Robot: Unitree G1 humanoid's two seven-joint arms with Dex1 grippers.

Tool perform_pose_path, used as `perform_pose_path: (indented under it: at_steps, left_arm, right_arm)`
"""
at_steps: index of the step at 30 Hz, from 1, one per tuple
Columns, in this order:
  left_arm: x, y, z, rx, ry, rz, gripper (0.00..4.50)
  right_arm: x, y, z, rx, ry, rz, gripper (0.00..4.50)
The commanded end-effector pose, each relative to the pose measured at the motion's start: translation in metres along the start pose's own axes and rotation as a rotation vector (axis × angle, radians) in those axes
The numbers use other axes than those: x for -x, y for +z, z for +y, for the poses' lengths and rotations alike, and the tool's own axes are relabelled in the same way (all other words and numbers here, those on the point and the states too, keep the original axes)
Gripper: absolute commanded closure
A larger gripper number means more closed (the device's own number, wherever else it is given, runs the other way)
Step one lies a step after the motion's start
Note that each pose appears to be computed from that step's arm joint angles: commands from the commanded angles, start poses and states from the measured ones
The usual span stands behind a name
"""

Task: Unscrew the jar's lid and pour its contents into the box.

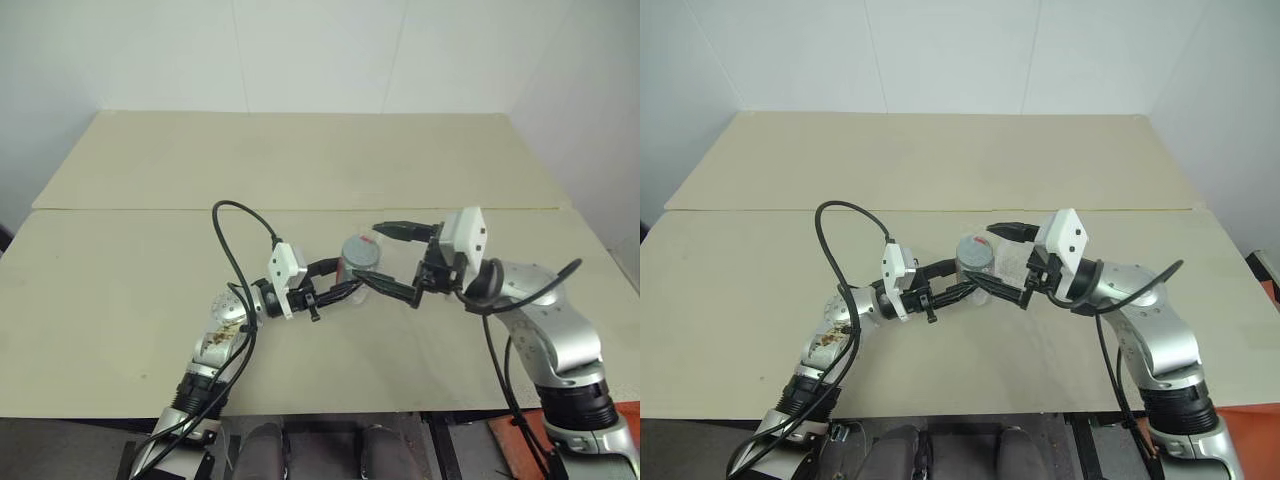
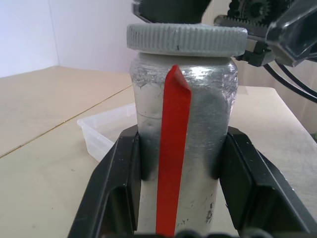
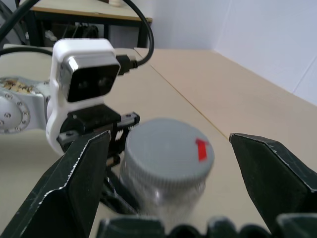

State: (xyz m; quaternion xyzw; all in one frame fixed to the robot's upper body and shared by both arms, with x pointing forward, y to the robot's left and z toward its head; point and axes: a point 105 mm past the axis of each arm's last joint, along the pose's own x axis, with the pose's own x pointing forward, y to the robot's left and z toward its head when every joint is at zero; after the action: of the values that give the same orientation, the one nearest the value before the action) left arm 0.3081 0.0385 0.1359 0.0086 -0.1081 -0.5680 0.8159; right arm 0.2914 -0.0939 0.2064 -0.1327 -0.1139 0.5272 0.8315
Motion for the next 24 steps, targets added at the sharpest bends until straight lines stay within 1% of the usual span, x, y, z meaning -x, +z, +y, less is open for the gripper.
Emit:
perform_pose_path:
  at_steps: [1, 6, 10, 24]
  left_arm:
    - [-0.005, 0.011, -0.003, -0.039, -0.016, -0.037, 2.64]
    - [-0.006, 0.011, -0.003, -0.038, -0.018, -0.039, 2.64]
    - [-0.006, 0.01, -0.003, -0.035, -0.016, -0.038, 2.64]
    - [-0.003, 0.01, -0.002, -0.039, -0.017, -0.032, 2.64]
  right_arm:
    - [-0.007, 0.009, -0.003, 0.038, -0.003, -0.027, 0.05]
    - [-0.018, 0.009, -0.006, 0.032, -0.004, -0.041, 0.05]
    - [-0.019, 0.007, -0.011, 0.028, -0.021, -0.04, 0.05]
    - [-0.001, 0.003, -0.02, 0.027, -0.078, -0.014, 0.05]
